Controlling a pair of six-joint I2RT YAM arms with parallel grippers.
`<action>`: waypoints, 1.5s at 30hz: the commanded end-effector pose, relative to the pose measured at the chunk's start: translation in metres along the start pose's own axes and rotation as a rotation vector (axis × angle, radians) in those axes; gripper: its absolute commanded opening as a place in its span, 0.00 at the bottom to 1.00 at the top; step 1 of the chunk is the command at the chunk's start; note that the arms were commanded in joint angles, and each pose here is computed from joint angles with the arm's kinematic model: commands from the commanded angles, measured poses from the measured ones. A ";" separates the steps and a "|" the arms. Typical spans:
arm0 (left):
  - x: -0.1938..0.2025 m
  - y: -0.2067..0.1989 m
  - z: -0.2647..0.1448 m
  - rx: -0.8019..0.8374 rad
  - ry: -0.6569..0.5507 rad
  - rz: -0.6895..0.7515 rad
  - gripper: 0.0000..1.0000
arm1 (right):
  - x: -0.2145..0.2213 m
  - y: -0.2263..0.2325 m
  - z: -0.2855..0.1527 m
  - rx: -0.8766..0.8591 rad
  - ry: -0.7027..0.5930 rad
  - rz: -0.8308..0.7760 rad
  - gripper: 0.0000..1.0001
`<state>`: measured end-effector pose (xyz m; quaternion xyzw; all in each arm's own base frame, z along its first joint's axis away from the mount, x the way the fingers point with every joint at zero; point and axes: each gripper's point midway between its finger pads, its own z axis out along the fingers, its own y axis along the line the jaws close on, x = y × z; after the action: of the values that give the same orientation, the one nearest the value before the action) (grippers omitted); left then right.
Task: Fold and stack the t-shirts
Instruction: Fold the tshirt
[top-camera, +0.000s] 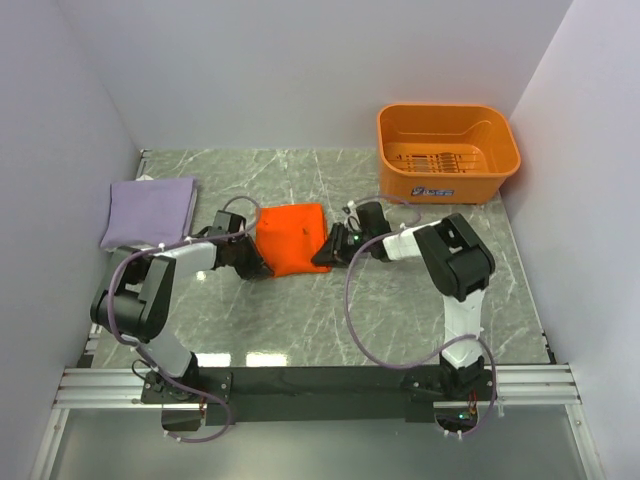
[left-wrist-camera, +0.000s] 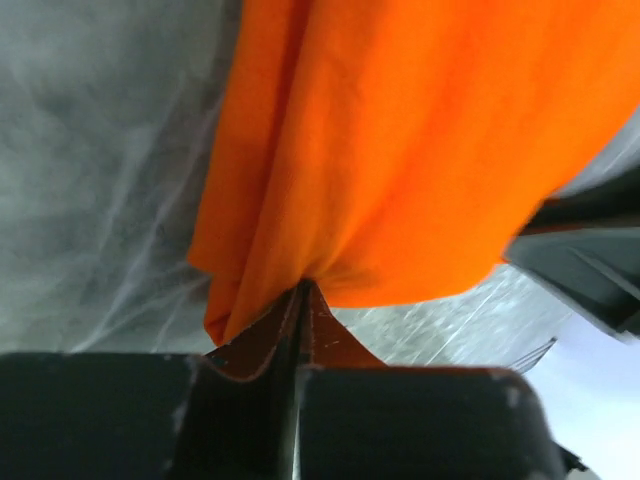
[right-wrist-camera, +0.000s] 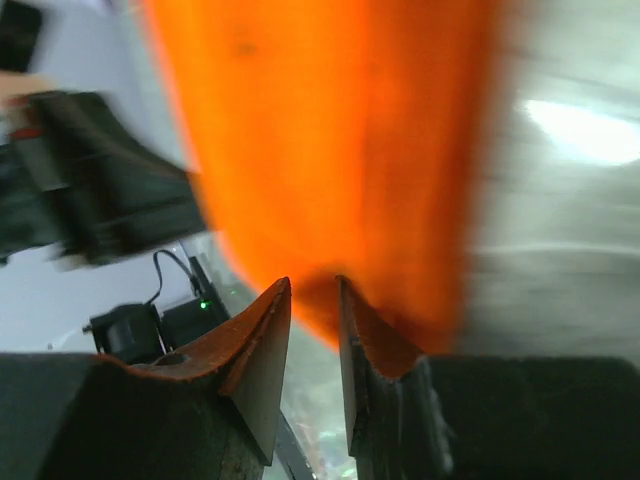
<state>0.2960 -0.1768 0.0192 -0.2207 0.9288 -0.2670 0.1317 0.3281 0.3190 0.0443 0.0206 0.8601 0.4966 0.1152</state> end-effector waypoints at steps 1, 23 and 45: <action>-0.001 0.018 0.009 -0.043 0.002 -0.050 0.05 | 0.007 -0.032 -0.001 0.036 0.028 0.110 0.33; -0.084 -0.021 -0.154 -0.028 -0.570 0.098 0.48 | 0.013 0.110 0.057 -0.229 0.128 -0.159 0.31; -0.098 0.015 -0.251 -0.125 -1.029 0.201 0.95 | -0.049 0.077 0.080 -0.096 0.002 -0.080 0.30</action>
<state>0.2813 -0.0155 0.2192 -0.2442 0.7893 -0.0676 0.5593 0.3699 0.4263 0.1109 -0.0583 0.8217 0.5488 0.1419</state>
